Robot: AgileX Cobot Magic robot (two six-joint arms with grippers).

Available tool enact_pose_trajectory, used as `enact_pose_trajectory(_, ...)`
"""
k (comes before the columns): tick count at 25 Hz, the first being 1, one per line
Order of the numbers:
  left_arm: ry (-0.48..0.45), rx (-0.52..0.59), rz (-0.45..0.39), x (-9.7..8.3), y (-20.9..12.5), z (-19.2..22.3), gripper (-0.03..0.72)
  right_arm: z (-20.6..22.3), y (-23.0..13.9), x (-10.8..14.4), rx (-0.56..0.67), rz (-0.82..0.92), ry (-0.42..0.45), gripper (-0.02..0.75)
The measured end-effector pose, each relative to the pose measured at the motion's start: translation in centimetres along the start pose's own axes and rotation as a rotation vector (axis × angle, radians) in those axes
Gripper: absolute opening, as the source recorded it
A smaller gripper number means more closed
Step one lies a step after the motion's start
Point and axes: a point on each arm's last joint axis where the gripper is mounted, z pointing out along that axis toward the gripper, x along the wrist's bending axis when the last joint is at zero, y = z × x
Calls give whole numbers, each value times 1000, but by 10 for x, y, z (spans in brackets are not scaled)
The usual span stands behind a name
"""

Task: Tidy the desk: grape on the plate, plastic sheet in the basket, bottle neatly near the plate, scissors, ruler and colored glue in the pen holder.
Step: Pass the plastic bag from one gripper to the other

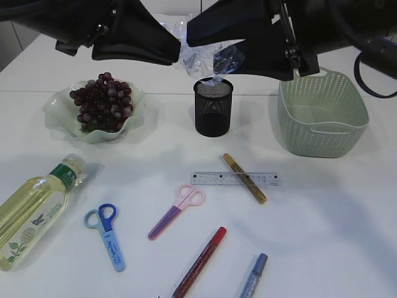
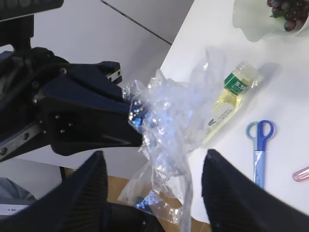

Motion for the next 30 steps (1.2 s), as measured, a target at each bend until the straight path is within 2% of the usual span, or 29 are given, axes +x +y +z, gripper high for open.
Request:
enact_pose_trajectory(9,0,0,4,0,0,0,-6,0,-1,1,8,-2,6,38)
enact_pose_trajectory(10,0,0,4,0,0,0,-6,0,-1,1,8,-2,6,15)
enact_pose_trajectory(16,7,-13,9,0,1,-1,14,0,-1,1,10,-2,7,15)
enact_pose_trajectory(18,15,-18,18,1,1,0,81,0,-1,1,10,-3,7,15)
enact_pose_trajectory(19,20,-18,24,1,1,0,141,0,-1,1,10,-3,7,15)
enact_pose_trajectory(24,58,-32,55,4,3,0,558,0,-1,1,8,-3,6,15)
enact_pose_trajectory(26,64,-44,55,5,4,-1,631,0,0,0,1,-5,-1,15)
enact_pose_trajectory(30,74,-61,47,9,7,-3,643,0,2,-2,-24,-4,-17,15)
